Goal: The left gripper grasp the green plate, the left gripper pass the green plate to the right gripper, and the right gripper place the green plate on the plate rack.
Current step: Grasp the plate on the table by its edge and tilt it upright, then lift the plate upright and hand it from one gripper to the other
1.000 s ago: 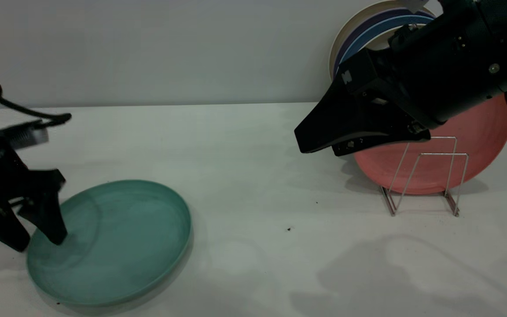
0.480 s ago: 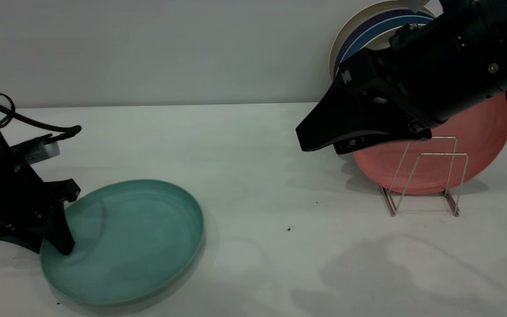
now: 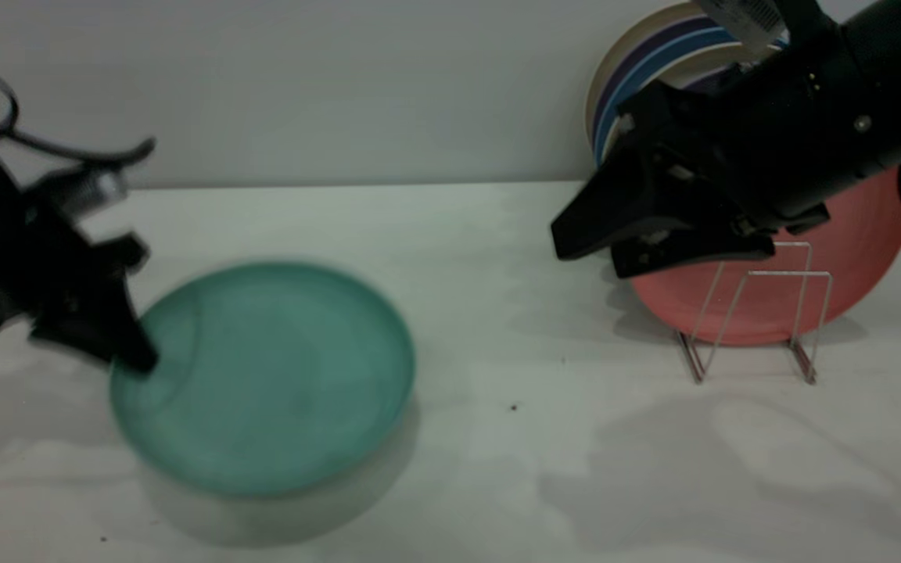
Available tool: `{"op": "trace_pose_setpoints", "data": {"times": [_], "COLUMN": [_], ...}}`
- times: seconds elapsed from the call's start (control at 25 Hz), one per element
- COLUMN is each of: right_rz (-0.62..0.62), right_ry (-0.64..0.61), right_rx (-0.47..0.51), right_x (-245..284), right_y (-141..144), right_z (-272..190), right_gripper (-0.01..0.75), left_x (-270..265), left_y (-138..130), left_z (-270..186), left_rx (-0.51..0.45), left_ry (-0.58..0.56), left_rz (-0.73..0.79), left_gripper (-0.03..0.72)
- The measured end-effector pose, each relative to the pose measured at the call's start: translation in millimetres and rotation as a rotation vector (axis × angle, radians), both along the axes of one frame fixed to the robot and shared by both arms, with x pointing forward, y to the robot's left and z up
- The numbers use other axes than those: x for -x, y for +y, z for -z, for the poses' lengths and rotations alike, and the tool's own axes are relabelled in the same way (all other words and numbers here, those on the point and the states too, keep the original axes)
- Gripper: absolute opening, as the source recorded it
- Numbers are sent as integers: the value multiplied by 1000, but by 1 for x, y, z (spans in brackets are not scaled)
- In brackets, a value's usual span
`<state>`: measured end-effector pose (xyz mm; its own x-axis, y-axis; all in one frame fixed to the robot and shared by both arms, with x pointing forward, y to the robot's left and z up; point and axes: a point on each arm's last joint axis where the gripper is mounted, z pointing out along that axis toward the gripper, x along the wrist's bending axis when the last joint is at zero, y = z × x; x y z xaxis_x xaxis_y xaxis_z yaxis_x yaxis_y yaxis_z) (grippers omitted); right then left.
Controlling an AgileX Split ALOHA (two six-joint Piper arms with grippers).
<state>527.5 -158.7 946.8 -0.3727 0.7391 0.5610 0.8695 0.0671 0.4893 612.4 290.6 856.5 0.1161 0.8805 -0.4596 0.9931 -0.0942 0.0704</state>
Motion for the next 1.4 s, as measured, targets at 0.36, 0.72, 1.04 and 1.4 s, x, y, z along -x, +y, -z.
{"op": "trace_pose_setpoints", "data": {"times": [0.36,0.72,1.04,1.4], "right_rz": [-48,-104,-106,-105], "right_ry": [206,232,232,219], "right_rx": [-246,-291,-288,-289], "right_x": [-44,-46,-45,-46], "right_y": [-11,-4,-4,0], "right_z": [23,28,29,28], "right_gripper": [497,497,497,196], "left_x": [-4,0,3,3], "left_y": [-45,-71,-74,-89], "left_z": [-41,-44,-47,-51], "left_rx": [170,226,272,332], "left_ry": [-208,-227,-204,-202], "left_rz": [217,297,301,271], "left_gripper": [17,17,17,27]}}
